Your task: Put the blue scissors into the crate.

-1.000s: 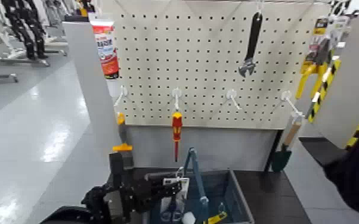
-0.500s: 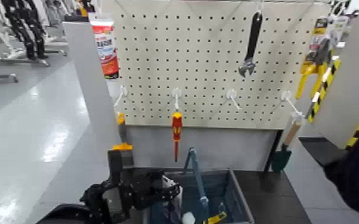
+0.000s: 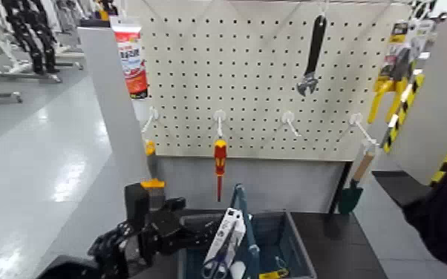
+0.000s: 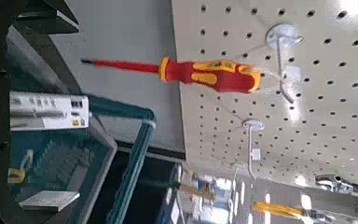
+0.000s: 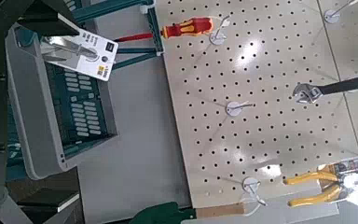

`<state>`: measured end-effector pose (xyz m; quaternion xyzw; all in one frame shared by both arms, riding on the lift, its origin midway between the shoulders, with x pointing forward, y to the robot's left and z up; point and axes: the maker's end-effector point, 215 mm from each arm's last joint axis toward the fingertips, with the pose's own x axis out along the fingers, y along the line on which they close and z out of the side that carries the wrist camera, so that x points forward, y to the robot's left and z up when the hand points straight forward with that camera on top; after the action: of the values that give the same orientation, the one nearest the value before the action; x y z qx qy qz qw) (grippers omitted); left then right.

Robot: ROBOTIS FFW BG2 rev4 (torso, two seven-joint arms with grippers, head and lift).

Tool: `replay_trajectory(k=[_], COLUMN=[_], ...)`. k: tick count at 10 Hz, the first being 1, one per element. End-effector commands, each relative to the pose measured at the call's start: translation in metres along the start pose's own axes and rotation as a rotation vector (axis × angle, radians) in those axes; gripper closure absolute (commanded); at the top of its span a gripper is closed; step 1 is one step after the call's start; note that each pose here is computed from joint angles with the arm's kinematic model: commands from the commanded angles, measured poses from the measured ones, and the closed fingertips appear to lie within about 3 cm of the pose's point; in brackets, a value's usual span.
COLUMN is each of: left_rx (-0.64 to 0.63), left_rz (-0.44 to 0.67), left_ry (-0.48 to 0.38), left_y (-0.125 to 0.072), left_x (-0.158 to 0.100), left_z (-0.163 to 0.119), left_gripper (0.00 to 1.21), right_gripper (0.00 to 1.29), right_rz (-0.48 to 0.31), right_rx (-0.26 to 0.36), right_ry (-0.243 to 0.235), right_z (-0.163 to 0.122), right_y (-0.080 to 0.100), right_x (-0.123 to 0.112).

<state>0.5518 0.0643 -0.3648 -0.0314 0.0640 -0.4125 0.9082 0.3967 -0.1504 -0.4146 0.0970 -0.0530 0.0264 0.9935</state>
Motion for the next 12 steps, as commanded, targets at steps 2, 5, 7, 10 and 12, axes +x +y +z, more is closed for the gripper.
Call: replay_trajectory(k=[2,5,7,10,12], left_rx=[0.013,0.008,0.004,-0.015,-0.018], left_rz=[0.268,0.361,0.388,0.413,0.409], left_ry=[-0.074,-0.068,-0.050,-0.057,-0.053], left_y=[0.017,0.011,0.005,0.001,0.000], left_x=[-0.057,-0.085,-0.099,-0.109,-0.108], left_z=[-0.027,-0.056,-0.075,-0.083,-0.084], left_gripper=[0.07,0.09,0.11,0.11,0.11], right_gripper=[0.07,0.07,0.06,0.06,0.08], right_rz=[-0.004,-0.006,-0.009,-0.027,-0.024], right_rx=[-0.017,-0.042,-0.049,-0.056,-0.060], right_ry=[0.018,0.043,0.057,0.055,0.054], right_z=[-0.002,-0.004,-0.006,-0.004,-0.004], right_y=[-0.003,-0.005,-0.007,-0.012,-0.011], right_x=[-0.002,-0.002,-0.004,-0.006,-0.005])
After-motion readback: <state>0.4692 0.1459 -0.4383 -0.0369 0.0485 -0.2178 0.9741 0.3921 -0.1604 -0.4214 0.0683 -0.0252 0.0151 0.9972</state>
